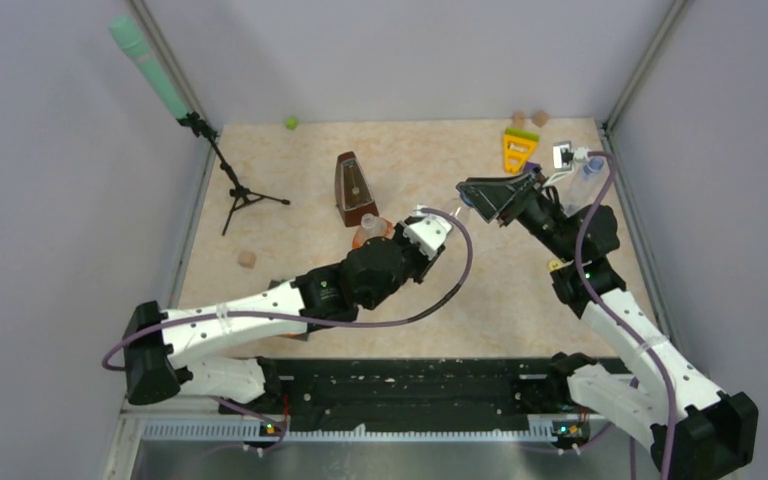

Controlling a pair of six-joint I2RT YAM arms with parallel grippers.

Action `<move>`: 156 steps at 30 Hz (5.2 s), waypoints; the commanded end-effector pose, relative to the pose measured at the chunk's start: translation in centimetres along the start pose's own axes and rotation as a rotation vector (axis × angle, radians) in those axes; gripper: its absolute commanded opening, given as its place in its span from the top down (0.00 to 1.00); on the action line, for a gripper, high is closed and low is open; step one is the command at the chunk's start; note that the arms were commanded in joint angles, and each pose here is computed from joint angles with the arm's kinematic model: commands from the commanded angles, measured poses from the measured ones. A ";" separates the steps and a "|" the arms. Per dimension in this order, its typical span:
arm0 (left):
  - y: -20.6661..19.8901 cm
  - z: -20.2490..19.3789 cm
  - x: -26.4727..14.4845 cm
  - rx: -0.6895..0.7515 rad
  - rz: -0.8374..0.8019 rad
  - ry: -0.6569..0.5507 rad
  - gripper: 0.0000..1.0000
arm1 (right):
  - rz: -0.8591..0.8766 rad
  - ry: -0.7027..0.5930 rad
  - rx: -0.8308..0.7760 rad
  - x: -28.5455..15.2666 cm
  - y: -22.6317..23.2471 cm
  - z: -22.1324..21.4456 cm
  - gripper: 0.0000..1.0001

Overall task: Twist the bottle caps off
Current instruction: Unscrew the bottle cap from the plastic bottle.

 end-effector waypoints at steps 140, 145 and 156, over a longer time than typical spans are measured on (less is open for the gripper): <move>1.4 3.6 -1.1 0.193 0.233 -0.131 1.00 | 0.025 -0.071 0.096 -0.6 1.1 2.2 0.63; 1.3 3.6 -0.8 0.189 0.239 -0.123 1.00 | 0.017 -0.045 0.096 -0.7 0.7 1.6 0.47; 1.2 3.5 -0.7 0.184 0.239 -0.118 1.00 | 0.007 -0.034 0.105 -0.6 0.1 1.3 0.59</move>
Point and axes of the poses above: each gripper's point midway between its finger pads, its own x axis out along the fingers, its own y axis along the line the jaws close on, z = x × y, the point moved 1 cm from there along -x, back along the fingers, and after that the axes turned 12 degrees about x, right-handed, at the moved point
